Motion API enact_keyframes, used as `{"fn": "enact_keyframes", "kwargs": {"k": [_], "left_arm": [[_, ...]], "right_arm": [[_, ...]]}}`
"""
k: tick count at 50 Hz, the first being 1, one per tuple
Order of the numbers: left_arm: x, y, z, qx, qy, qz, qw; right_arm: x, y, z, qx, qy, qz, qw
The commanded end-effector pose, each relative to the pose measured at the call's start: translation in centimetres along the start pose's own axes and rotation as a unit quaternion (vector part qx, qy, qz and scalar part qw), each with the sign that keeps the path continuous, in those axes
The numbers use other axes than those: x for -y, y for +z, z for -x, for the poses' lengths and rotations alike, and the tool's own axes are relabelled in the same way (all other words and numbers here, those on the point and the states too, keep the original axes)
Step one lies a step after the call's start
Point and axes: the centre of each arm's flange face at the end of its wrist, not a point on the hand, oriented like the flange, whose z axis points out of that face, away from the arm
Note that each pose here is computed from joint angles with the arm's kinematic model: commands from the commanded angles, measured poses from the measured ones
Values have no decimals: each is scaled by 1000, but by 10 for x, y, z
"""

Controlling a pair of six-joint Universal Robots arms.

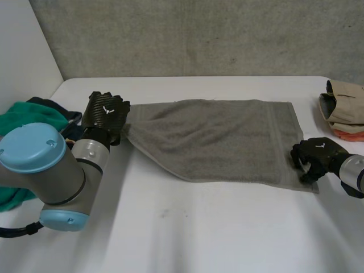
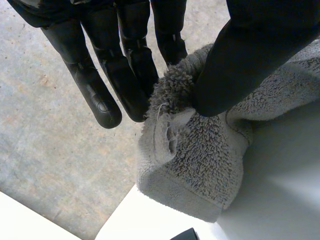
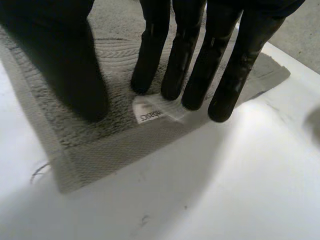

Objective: Fold the laundry.

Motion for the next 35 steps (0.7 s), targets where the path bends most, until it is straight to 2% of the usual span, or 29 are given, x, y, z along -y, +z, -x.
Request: {"fn": "enact_keyframes", "kwargs": {"k": [1,17,35], "left_arm": [[-1,1,1,2,1,2,1000],[-4,0,6,2,2,13,1000],[-4,1,6,3,2,13,1000]], "right_arm": [[1,8,-6,-4,1,-3,1000],[14,-8,16,41,81,22,996],[16,13,31,54,59,0,997]]}}
